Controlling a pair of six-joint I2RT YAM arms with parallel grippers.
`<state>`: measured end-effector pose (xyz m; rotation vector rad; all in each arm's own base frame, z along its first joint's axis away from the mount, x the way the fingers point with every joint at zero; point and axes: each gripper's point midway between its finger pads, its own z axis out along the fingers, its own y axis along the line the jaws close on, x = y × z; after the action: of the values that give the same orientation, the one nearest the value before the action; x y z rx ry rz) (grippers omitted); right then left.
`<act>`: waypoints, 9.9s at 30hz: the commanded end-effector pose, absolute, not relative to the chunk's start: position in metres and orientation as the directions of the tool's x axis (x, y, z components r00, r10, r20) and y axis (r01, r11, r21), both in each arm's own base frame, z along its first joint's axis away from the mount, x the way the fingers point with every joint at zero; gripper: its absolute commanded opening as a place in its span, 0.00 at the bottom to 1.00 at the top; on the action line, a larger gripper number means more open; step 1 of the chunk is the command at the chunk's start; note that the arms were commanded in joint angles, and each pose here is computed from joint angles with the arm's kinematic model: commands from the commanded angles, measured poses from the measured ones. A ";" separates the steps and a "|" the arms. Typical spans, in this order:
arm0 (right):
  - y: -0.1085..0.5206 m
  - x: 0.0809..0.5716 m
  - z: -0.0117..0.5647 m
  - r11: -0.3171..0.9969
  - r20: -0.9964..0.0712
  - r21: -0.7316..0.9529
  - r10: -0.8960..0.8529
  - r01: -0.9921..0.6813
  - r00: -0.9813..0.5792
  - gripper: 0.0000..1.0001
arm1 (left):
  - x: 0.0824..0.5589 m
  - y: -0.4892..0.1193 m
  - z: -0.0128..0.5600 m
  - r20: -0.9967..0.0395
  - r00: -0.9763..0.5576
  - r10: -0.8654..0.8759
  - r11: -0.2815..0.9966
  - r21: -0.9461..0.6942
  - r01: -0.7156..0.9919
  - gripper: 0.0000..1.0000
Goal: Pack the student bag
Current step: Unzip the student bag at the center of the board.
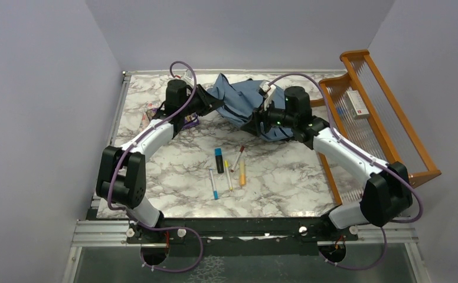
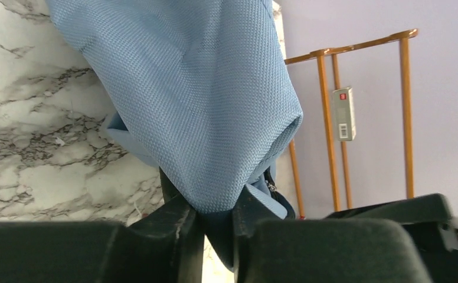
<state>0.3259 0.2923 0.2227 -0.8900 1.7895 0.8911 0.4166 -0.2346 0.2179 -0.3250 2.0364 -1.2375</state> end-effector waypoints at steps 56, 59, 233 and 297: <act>0.190 0.369 0.100 0.815 -0.549 0.532 0.539 0.230 -0.639 0.41 | 0.383 -0.250 0.216 -0.884 -0.462 -0.071 0.517 -0.429 0.741 0.00; 0.188 0.371 0.105 0.819 -0.567 0.528 0.535 0.222 -0.626 0.31 | 0.382 -0.251 0.216 -0.884 -0.462 -0.070 0.514 -0.429 0.743 0.00; 0.147 0.385 0.071 0.595 -0.388 0.701 0.781 0.393 -0.490 0.62 | 0.358 -0.403 0.133 -0.916 -0.385 0.111 0.338 -0.329 0.882 0.00; 0.118 0.359 0.141 0.891 -0.706 0.453 0.352 -0.010 -0.614 0.53 | 0.444 -0.220 0.175 -0.945 -0.326 -0.007 0.671 -0.246 0.699 0.00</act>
<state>0.3772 0.1129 0.1305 0.4674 2.1170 0.5327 0.4460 -0.2138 0.1665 0.5247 1.8333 -0.7486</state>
